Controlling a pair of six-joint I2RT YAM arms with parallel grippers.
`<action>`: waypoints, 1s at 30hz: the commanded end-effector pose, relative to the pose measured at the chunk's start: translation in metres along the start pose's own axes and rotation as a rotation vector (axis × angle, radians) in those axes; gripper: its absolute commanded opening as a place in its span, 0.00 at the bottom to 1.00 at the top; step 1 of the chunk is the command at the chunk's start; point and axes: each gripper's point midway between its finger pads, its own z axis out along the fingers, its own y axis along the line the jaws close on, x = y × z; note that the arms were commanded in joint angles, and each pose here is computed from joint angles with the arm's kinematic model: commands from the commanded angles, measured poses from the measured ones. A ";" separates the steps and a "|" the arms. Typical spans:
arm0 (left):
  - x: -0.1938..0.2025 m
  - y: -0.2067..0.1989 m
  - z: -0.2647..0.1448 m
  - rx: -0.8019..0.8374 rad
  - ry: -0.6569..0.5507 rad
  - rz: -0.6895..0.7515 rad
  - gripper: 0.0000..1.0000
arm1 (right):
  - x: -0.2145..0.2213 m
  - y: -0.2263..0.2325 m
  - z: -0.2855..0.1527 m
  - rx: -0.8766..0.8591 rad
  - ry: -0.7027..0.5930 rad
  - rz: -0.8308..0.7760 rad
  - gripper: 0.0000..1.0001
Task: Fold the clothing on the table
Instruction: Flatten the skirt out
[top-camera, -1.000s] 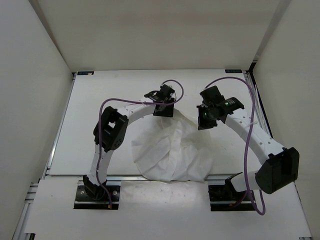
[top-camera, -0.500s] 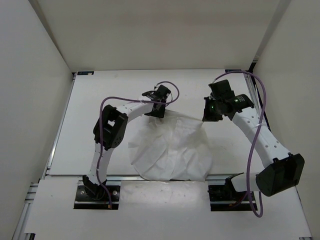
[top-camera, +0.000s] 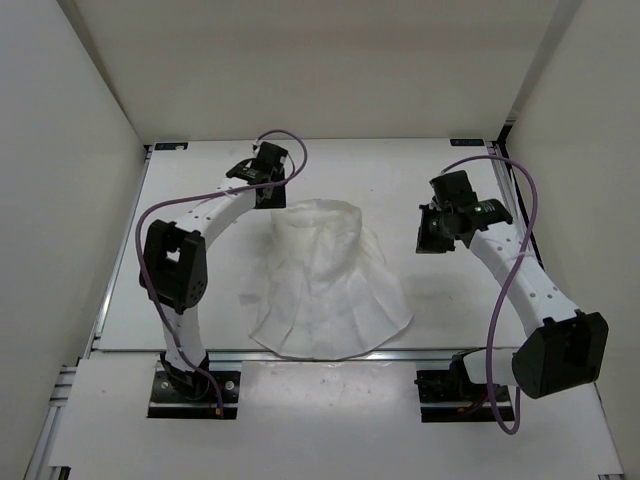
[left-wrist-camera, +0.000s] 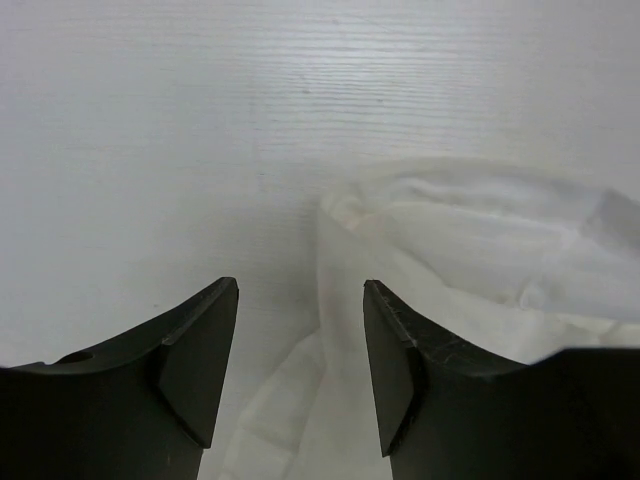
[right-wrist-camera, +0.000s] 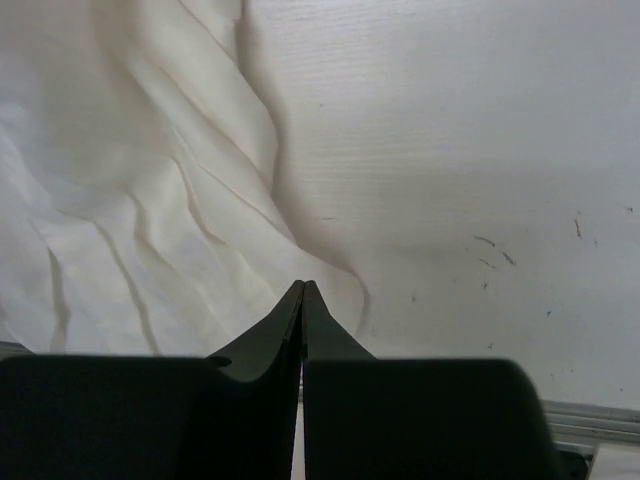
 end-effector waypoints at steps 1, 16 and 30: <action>-0.022 0.025 -0.025 -0.008 -0.054 -0.054 0.65 | 0.009 -0.010 -0.001 0.053 0.022 -0.030 0.00; -0.020 0.015 -0.039 0.284 -0.018 -0.237 0.65 | -0.069 0.066 0.026 -0.101 -0.021 -0.221 0.50; 0.018 0.022 -0.028 0.274 0.051 -0.249 0.62 | -0.095 0.135 0.091 -0.200 0.078 -0.281 0.52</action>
